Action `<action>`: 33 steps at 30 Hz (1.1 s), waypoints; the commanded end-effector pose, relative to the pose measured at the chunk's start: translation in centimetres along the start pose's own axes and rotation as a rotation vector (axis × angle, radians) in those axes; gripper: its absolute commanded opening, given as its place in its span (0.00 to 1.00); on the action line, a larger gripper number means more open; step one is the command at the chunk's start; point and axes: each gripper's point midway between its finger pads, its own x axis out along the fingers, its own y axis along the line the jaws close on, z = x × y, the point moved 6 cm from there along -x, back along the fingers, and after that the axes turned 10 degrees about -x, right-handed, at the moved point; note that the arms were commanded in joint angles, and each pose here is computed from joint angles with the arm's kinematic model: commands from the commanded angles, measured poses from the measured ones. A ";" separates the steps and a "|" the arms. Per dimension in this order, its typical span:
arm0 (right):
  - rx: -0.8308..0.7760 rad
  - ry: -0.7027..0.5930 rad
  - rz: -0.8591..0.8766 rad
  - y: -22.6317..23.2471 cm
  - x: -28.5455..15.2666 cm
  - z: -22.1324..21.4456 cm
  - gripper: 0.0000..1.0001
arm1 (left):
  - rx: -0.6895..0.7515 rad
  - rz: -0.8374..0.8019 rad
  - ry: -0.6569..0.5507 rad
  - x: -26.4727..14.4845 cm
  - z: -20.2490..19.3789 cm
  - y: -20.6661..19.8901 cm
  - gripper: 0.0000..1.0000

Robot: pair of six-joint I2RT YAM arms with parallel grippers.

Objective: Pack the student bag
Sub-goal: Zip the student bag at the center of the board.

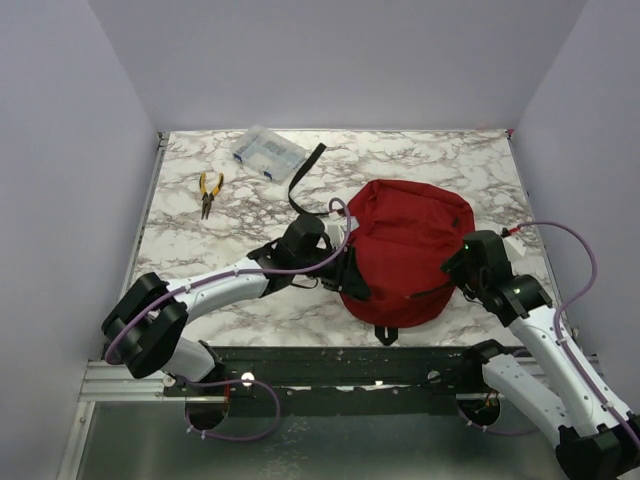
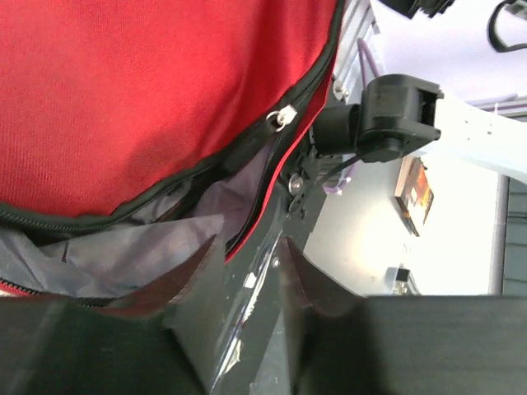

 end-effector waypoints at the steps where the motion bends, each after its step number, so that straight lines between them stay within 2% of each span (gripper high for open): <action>1: -0.076 0.067 0.128 1.9 -1.3 0.3 0.66 | 0.083 -0.067 -0.010 -0.2 0.9 -2.4 0.41; 3: -0.080 0.155 0.151 2.1 -1.7 -0.7 0.73 | 0.090 -0.066 -0.013 0.0 1.2 -2.4 0.42; 6: -0.064 0.322 0.212 2.4 -2.1 -3.0 0.76 | 0.085 -0.082 0.009 0.6 1.4 -3.0 0.44; 9: -0.027 0.489 0.245 2.4 -2.6 -5.3 0.75 | 0.098 -0.099 0.049 1.9 1.2 -3.7 0.45; 11: -0.001 0.524 0.238 2.0 -2.5 -6.2 0.71 | 0.098 -0.112 0.102 3.3 0.3 -4.3 0.44; 16: 0.036 0.497 0.291 1.8 -3.1 -6.3 0.66 | 0.111 -0.115 0.220 6.6 -3.4 -5.5 0.41; 17: 0.037 0.478 0.309 1.8 -3.2 -6.2 0.59 | 0.109 -0.114 0.246 7.1 -4.2 -5.6 0.40; 18: 0.046 0.467 0.318 1.6 -3.2 -6.3 0.46 | 0.105 -0.109 0.264 7.6 -5.0 -5.5 0.39; 21: 0.060 0.470 0.351 1.5 -3.0 -7.0 0.27 | 0.090 -0.096 0.290 8.2 -6.4 -5.6 0.37; 24: 0.067 0.486 0.375 1.3 -2.3 -7.9 0.01 | 0.097 -0.113 0.305 8.0 -6.7 -5.9 0.34; 29: 0.033 0.433 0.450 1.3 -0.8 -8.8 0.01 | 0.128 -0.134 0.241 6.0 -5.5 -6.6 0.38; 33: -0.027 0.247 0.620 2.3 -0.5 -7.6 0.00 | 0.128 -0.122 0.158 4.4 -4.1 -6.4 0.44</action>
